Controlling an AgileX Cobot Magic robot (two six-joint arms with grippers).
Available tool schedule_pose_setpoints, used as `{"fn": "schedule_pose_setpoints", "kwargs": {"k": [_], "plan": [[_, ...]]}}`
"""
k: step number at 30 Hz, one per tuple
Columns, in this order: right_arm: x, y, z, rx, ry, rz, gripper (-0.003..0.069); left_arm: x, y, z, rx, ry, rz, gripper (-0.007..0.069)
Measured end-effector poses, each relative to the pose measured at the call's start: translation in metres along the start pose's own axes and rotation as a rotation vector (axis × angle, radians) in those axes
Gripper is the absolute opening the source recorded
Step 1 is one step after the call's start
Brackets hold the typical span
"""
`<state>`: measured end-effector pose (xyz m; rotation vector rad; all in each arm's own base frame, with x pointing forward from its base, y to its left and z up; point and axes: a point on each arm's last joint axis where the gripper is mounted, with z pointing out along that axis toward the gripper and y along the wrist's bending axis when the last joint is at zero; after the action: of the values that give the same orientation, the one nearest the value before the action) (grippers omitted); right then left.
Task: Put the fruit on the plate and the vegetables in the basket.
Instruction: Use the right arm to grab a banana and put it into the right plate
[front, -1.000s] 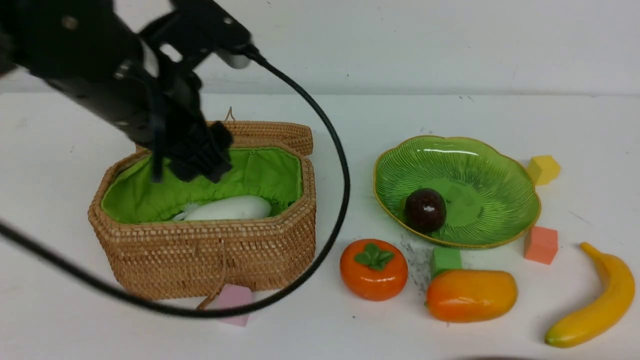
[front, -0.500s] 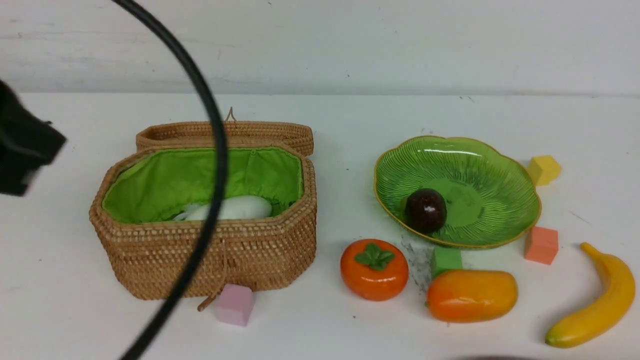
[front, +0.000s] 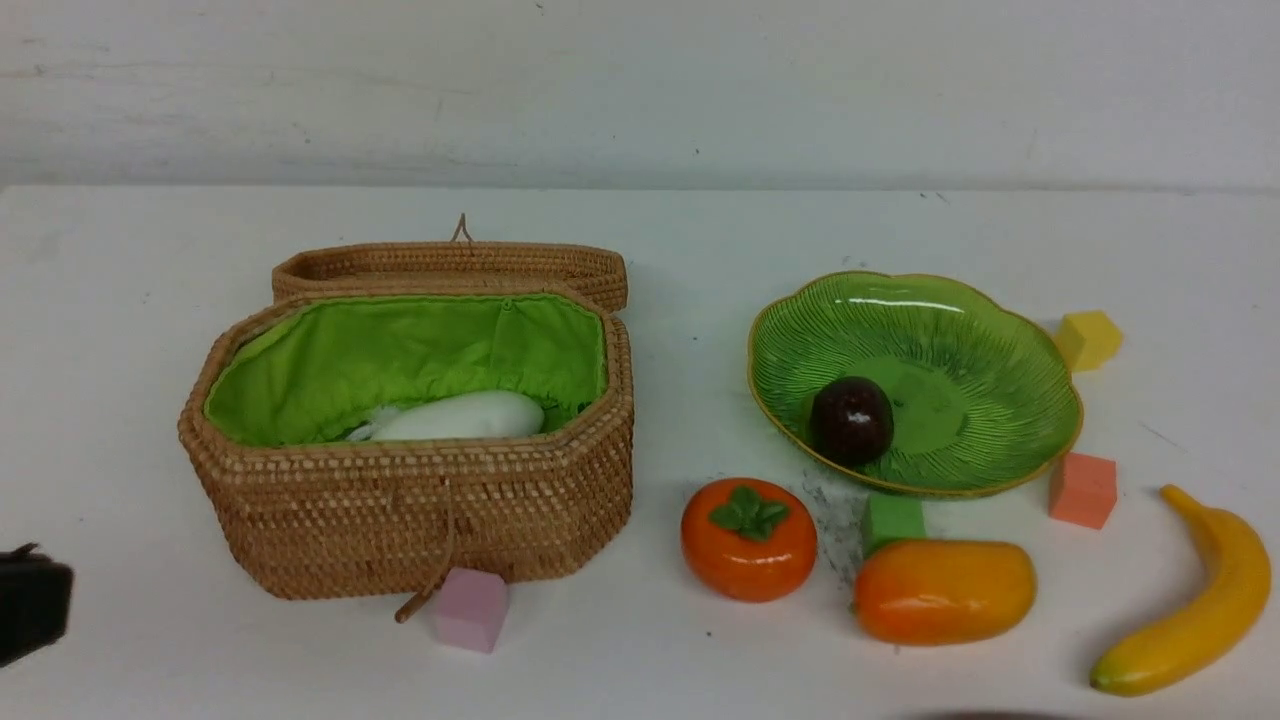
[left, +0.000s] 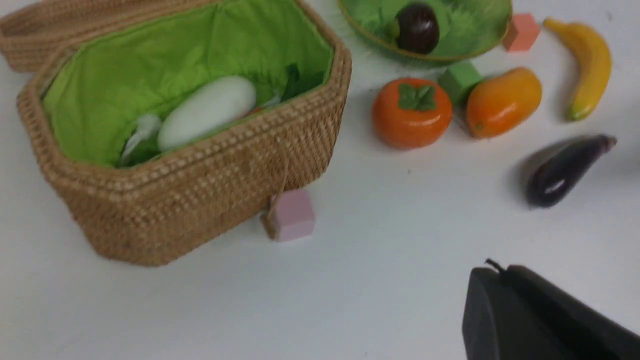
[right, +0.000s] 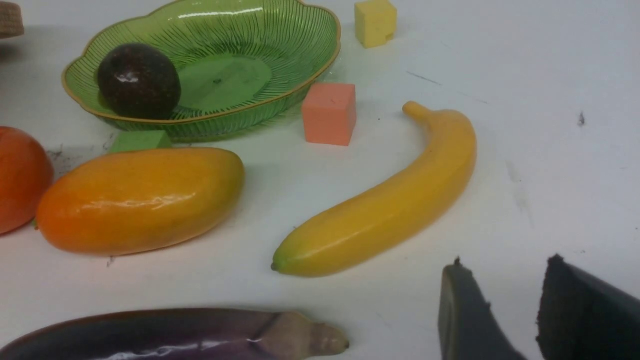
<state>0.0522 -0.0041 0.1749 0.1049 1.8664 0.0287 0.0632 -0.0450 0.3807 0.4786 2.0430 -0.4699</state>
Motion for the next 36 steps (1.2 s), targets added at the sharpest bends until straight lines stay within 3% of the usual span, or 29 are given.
{"fn": "schedule_pose_setpoints", "kwargs": {"k": [7, 26, 32, 36], "plan": [[0.0, 0.0, 0.0, 0.0, 0.0, 0.0, 0.0245, -0.001, -0.004, 0.007, 0.064, -0.075, -0.064, -0.0013], [0.0, 0.0, 0.0, 0.0, 0.0, 0.0, 0.0245, -0.002, -0.003, 0.008, 0.054, -0.096, -0.057, -0.0013], [0.0, 0.0, 0.0, 0.0, 0.0, 0.0, 0.0245, 0.002, 0.006, 0.018, -0.021, -0.213, 0.001, -0.0013], [0.0, 0.0, 0.0, 0.0, 0.0, 0.0, 0.0245, 0.019, 0.015, 0.013, -0.096, -0.442, 0.039, -0.0011]]}}
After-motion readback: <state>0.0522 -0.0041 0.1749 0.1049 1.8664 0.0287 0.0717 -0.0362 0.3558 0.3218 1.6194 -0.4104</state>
